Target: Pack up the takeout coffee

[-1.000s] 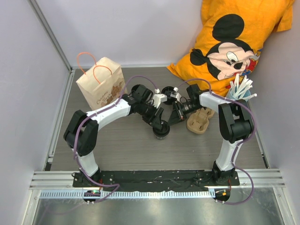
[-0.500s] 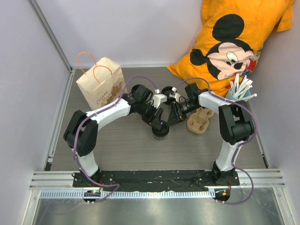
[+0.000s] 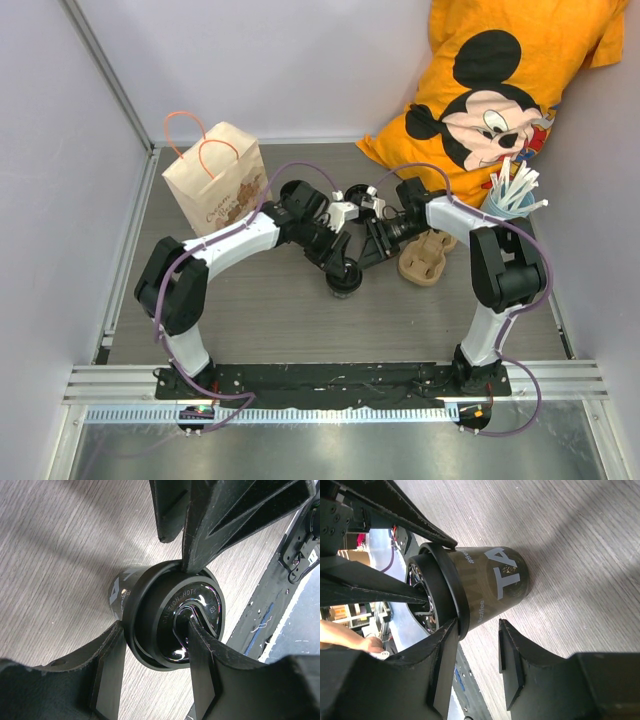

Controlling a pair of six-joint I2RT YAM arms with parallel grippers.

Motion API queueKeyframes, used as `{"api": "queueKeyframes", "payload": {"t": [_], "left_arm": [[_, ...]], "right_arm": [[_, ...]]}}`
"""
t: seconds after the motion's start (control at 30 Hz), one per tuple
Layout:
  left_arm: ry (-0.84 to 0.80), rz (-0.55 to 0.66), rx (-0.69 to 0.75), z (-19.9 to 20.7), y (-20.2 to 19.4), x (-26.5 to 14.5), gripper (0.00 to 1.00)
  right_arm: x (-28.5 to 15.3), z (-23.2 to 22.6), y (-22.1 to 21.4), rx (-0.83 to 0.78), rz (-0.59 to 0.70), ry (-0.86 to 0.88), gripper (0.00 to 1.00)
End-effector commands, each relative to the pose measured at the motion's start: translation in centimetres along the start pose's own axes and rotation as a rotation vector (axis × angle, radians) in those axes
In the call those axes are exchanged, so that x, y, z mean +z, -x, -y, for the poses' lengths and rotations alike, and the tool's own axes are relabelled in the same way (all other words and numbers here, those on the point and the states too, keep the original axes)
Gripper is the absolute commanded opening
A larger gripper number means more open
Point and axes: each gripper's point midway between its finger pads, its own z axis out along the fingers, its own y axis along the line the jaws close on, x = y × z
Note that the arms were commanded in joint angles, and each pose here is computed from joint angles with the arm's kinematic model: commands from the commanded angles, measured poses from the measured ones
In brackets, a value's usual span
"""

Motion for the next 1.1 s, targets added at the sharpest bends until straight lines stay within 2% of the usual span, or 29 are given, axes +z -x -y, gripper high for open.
{"api": "queueKeyframes", "payload": {"t": [0.0, 0.43, 0.8, 1.07], "left_arm": [[0.336, -0.298, 0.046, -8.2, -9.3, 3.2, 0.00], [0.337, -0.311, 0.025, -8.6, -9.6, 3.3, 0.00], [0.336, -0.312, 0.008, -8.9, -9.7, 3.3, 0.00], [0.347, -0.318, 0.003, -9.2, -9.7, 3.4, 0.00]], "right_arm": [[0.1, -1.5, -0.3, -0.067, 0.002, 0.080, 0.44], [-1.7, -4.0, 3.4, -0.080, 0.061, 0.192, 0.45], [-3.6, -2.4, 0.3, -0.033, 0.071, 0.202, 0.47], [-3.4, -2.4, -2.0, -0.014, 0.019, 0.226, 0.48]]}}
